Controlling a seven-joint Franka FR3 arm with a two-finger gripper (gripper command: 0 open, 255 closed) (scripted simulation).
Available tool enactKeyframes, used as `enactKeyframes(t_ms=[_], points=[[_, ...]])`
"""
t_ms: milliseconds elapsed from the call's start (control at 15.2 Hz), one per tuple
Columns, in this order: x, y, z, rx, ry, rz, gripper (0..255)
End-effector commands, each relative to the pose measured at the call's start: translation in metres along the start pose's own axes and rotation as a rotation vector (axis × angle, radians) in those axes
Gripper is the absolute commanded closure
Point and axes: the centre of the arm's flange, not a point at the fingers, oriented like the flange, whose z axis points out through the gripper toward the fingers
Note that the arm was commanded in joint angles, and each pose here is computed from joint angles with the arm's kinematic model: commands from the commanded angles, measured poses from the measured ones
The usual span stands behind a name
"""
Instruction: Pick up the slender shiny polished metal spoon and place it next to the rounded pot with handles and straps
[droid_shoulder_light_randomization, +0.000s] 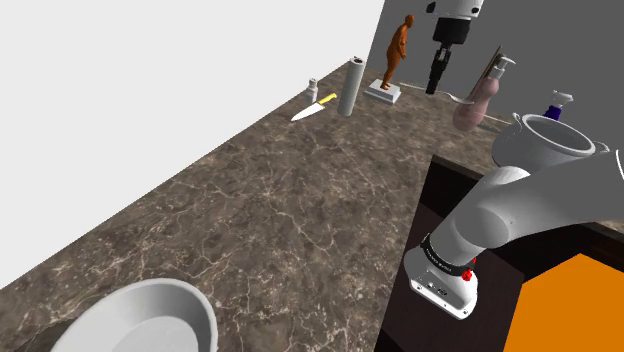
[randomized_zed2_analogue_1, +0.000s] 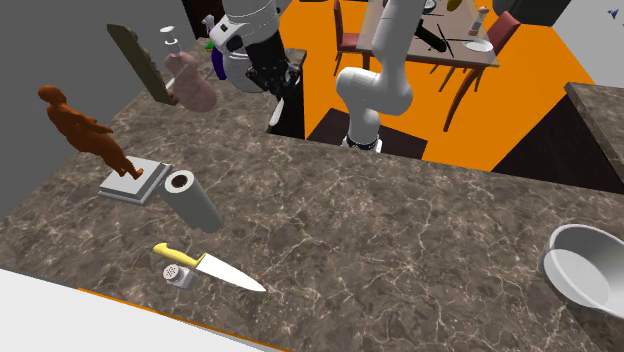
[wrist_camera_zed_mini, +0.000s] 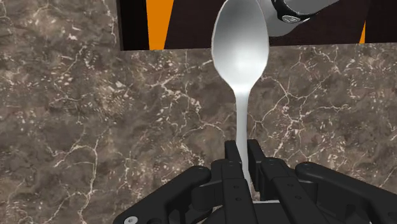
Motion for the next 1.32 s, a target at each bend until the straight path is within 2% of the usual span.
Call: enactKeyframes(t_ms=[0,1122,1254], points=[[-0.021,0.018,0.000,0.000,-0.001,-0.001,255],[-0.205,0.160,0.004,0.000,-0.001,-0.001,255],[-0.203,0.162,0.014,0.000,-0.001,-0.001,255]])
